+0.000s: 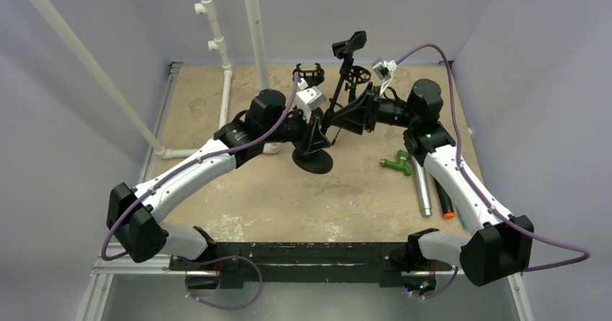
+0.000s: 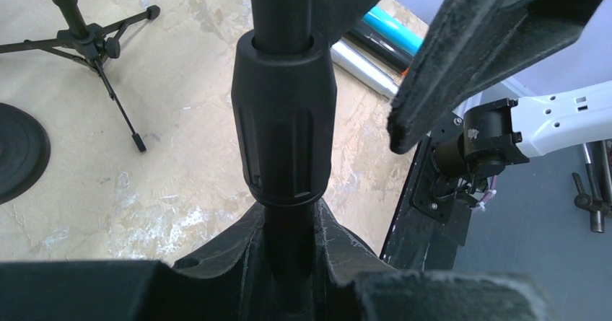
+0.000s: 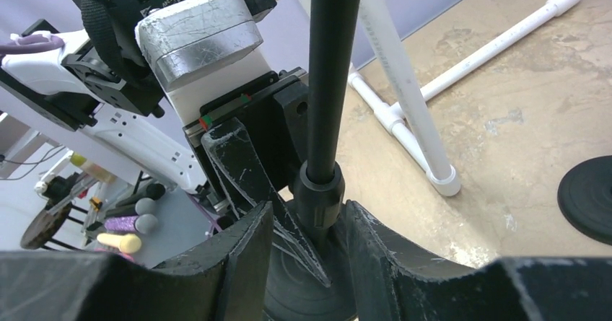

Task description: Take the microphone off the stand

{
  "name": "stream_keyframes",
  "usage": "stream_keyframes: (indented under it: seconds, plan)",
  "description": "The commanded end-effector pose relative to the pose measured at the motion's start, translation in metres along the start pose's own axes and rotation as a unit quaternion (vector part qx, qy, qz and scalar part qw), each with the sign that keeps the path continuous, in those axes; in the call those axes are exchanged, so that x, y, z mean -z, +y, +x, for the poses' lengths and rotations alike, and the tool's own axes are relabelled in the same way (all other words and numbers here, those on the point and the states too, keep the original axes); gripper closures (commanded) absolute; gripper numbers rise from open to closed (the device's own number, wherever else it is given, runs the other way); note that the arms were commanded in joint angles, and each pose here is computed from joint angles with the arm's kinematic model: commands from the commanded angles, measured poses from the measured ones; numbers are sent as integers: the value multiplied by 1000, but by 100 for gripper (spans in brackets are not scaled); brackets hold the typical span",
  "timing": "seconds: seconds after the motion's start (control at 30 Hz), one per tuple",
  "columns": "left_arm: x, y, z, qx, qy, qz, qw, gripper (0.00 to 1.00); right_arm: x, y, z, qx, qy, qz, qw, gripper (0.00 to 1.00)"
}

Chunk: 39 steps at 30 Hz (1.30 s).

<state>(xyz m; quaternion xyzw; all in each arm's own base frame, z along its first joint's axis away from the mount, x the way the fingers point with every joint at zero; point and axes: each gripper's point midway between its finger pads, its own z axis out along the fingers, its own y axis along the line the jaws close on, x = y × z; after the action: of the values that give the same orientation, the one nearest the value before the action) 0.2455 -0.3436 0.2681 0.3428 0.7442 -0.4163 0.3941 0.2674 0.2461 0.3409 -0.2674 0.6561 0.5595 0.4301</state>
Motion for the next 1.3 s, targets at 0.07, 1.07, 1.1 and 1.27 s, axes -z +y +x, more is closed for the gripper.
stream_keyframes:
  seconds: [0.07, 1.07, 1.1, 1.27]
  plan:
    - [1, -9, -40, -40, -51, 2, 998, 100, -4, 8, -15, 0, -33, -17, 999, 63]
    - [-1, -36, -34, -60, -46, 75, 994, 100, -7, 1, 7, 12, -9, -14, 1000, 93]
    - [1, -41, -34, -65, -50, 87, 993, 100, -6, 0, 8, 18, -6, -10, 1000, 94]
    - [12, -64, -29, -86, -62, 160, 981, 100, 0, -4, 11, 36, -1, -4, 999, 98]
